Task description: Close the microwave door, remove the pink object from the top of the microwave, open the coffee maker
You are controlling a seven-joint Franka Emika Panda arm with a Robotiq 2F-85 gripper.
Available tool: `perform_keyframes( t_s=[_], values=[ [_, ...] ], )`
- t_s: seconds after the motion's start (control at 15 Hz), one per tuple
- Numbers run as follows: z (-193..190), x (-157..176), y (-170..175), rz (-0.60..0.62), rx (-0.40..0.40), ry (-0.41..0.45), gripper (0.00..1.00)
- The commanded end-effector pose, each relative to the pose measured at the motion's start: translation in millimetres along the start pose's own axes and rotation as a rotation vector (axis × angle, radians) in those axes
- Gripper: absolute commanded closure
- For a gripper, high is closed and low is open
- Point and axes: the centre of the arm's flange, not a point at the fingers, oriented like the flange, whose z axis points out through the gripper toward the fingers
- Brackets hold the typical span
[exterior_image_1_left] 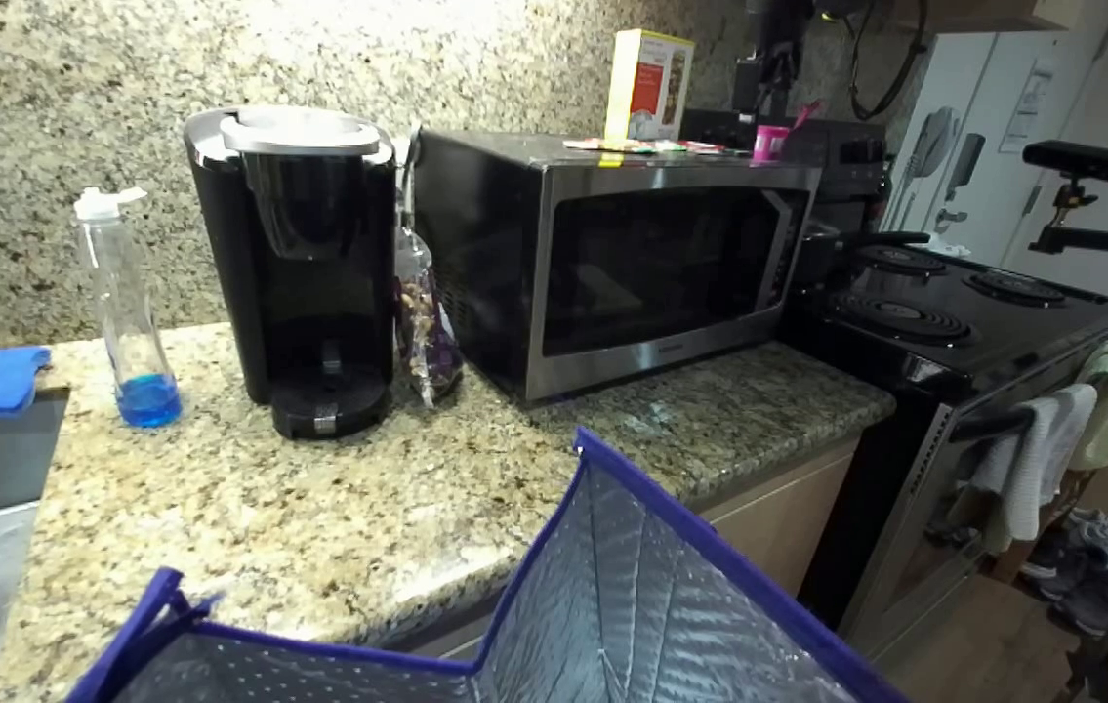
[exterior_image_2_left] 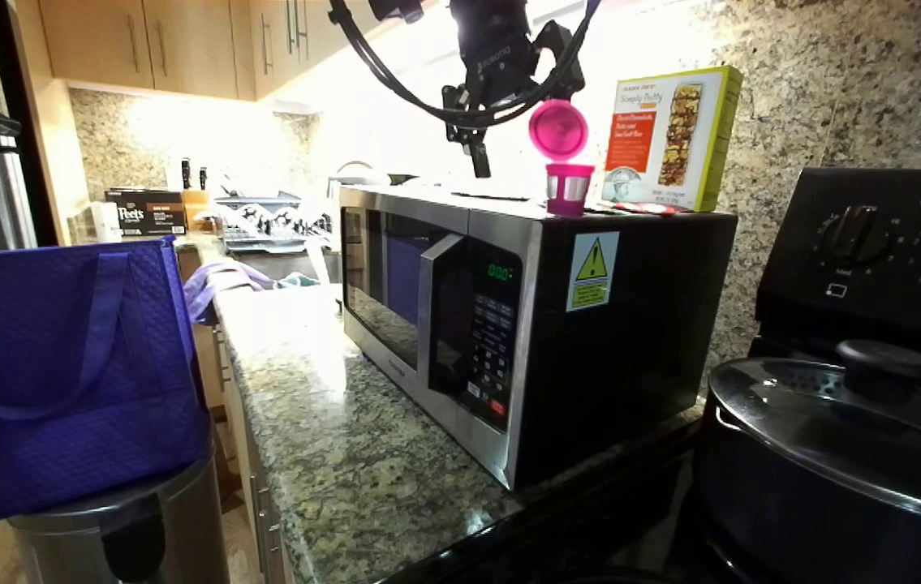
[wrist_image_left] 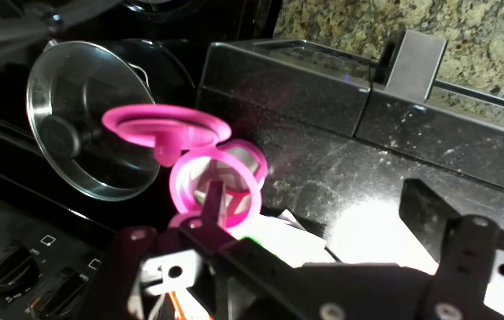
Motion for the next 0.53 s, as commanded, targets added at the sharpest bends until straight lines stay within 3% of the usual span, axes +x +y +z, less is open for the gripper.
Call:
perform_keyframes(
  t_s=[0.0,0.07,0.13,0.2,0.4,0.47],
  values=[
    [2.0,11.9,16.3,-0.069,0.054,0.091,0.06],
    [3.4,14.7,18.5,-0.074,0.067,0.103,0.12],
    [6.1,16.5,21.0,-0.083,0.082,0.117,0.31],
    [8.8,17.6,23.4,-0.089,0.094,0.117,0.31],
    [13.1,16.7,27.8,-0.095,0.104,0.108,0.52],
    [14.3,15.9,27.9,-0.088,0.100,0.096,0.13]
  ],
)
